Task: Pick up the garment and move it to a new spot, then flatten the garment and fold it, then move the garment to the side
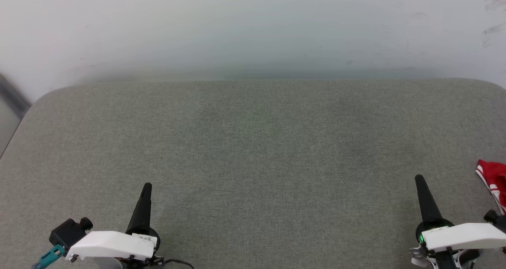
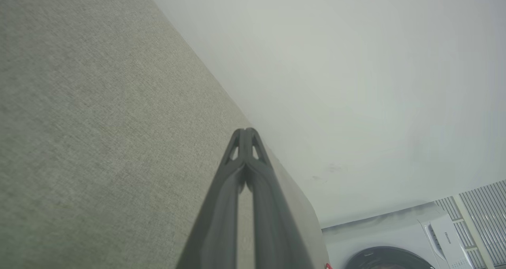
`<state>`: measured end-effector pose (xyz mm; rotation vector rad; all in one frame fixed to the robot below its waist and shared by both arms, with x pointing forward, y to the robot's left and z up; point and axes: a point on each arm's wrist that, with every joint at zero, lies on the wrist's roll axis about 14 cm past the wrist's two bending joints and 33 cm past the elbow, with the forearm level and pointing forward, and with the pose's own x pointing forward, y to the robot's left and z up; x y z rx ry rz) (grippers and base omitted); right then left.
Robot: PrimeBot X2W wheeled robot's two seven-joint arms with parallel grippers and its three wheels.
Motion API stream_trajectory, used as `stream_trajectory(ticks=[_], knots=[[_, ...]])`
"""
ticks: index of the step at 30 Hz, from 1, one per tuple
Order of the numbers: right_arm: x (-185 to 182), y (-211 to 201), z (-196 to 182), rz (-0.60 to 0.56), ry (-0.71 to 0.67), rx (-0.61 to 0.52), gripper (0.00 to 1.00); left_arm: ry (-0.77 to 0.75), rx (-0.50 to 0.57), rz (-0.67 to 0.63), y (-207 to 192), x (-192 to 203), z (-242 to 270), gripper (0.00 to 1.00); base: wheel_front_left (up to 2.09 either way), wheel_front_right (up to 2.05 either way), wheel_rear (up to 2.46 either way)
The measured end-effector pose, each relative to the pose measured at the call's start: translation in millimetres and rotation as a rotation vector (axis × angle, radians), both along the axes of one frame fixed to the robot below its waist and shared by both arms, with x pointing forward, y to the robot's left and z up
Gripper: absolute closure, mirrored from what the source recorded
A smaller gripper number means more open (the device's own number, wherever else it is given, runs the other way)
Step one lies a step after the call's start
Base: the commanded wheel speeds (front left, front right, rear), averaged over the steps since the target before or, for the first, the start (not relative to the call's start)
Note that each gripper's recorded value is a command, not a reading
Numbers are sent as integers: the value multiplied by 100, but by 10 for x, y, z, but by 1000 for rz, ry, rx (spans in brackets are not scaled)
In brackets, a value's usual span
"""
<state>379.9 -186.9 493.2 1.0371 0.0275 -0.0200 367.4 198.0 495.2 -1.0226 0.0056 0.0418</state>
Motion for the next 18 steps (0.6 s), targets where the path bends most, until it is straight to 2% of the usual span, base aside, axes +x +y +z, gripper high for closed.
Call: stream_trajectory(ticks=[18], knots=[[36, -34, 27, -4, 2, 176, 100, 6, -179, 0, 15, 56, 0, 100, 0, 0, 0]])
